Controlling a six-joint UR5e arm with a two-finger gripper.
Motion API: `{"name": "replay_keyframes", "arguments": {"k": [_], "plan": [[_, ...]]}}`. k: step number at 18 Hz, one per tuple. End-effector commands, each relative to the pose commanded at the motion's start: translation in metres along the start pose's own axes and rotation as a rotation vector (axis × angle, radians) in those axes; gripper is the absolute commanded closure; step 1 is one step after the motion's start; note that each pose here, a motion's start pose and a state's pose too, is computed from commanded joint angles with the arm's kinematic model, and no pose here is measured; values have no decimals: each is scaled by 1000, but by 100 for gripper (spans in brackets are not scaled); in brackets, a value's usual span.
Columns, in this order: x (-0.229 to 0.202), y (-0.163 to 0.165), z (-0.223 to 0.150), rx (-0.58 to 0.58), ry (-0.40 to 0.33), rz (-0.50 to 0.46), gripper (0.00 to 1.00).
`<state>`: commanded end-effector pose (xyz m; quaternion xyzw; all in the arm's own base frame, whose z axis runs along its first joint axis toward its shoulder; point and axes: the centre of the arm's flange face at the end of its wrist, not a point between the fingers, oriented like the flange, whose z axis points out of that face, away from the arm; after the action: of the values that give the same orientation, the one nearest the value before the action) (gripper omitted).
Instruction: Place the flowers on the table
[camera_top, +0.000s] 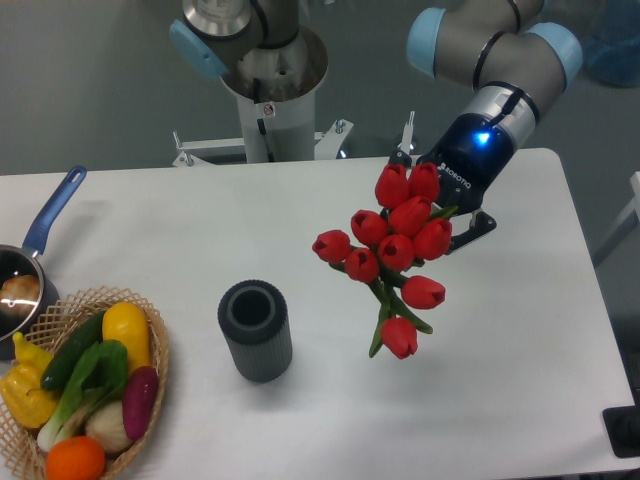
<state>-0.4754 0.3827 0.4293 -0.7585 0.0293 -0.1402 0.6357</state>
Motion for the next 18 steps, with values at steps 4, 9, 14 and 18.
{"name": "replay_keyframes", "arguments": {"k": [4,9,14,18], "plan": [[2,1,2,-1,3,4,56],[0,-1,-6,-2,-11,8,56],[6,-1,-8,-197,-95,47,57],[10,-3,-12,-306,-147,70,57]]}}
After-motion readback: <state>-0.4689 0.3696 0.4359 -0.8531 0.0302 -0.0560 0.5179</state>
